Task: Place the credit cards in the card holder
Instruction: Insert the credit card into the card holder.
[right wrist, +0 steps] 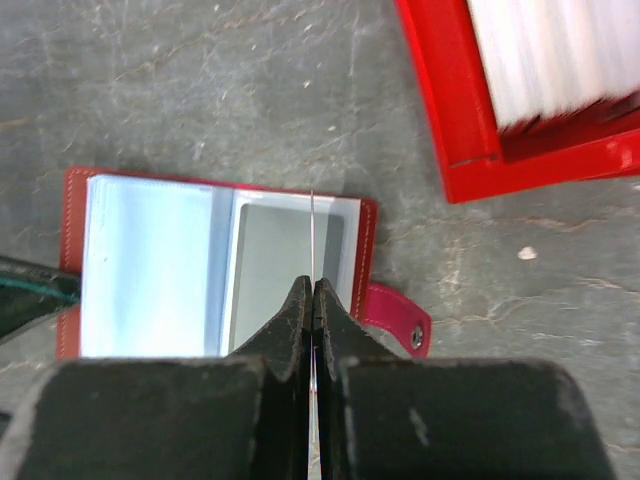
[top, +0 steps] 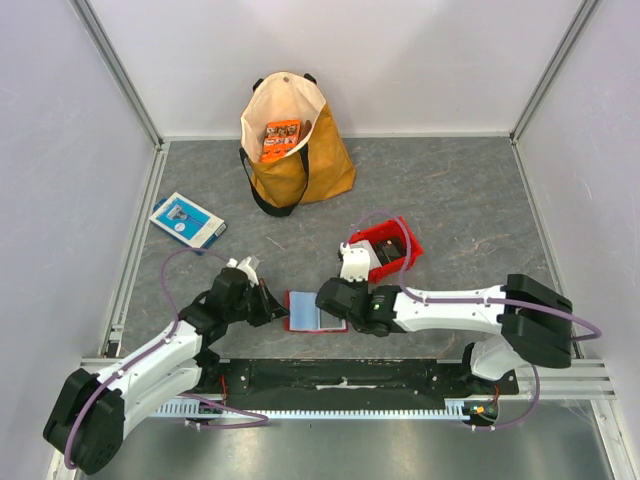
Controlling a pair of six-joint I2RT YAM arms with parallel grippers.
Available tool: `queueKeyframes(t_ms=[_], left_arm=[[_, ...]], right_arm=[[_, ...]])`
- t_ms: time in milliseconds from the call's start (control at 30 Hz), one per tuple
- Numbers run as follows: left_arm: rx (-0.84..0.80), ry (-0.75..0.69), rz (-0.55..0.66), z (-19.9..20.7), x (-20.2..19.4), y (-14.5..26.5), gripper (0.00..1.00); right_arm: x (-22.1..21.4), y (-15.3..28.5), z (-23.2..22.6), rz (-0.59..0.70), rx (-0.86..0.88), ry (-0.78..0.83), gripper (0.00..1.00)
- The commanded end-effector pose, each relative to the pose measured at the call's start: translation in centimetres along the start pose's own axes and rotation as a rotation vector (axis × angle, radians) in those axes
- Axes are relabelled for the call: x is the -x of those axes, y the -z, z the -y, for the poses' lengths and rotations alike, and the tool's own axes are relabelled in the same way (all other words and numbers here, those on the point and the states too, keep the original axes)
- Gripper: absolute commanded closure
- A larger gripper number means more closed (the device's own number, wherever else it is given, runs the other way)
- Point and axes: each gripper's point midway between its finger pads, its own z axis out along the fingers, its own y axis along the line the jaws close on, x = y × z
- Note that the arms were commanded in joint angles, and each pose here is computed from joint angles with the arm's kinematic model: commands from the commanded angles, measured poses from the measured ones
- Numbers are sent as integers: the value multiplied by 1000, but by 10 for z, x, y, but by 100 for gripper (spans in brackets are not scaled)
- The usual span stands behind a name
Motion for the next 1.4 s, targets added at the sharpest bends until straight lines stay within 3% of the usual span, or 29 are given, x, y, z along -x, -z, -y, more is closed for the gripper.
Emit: queueKeyframes(t_ms=[0,300,1367], left_arm=[[10,-10,14,-5,0,-3,98],[32,-1,8,-12,-3,-5,98],[38,11,15,-14,-2,-6,98]], right_arm=[[18,14,-49,-16,317,-222,100],[14,4,-67,-75,473,-364,100],[-24,-24,-39,-137,434,-479,100]])
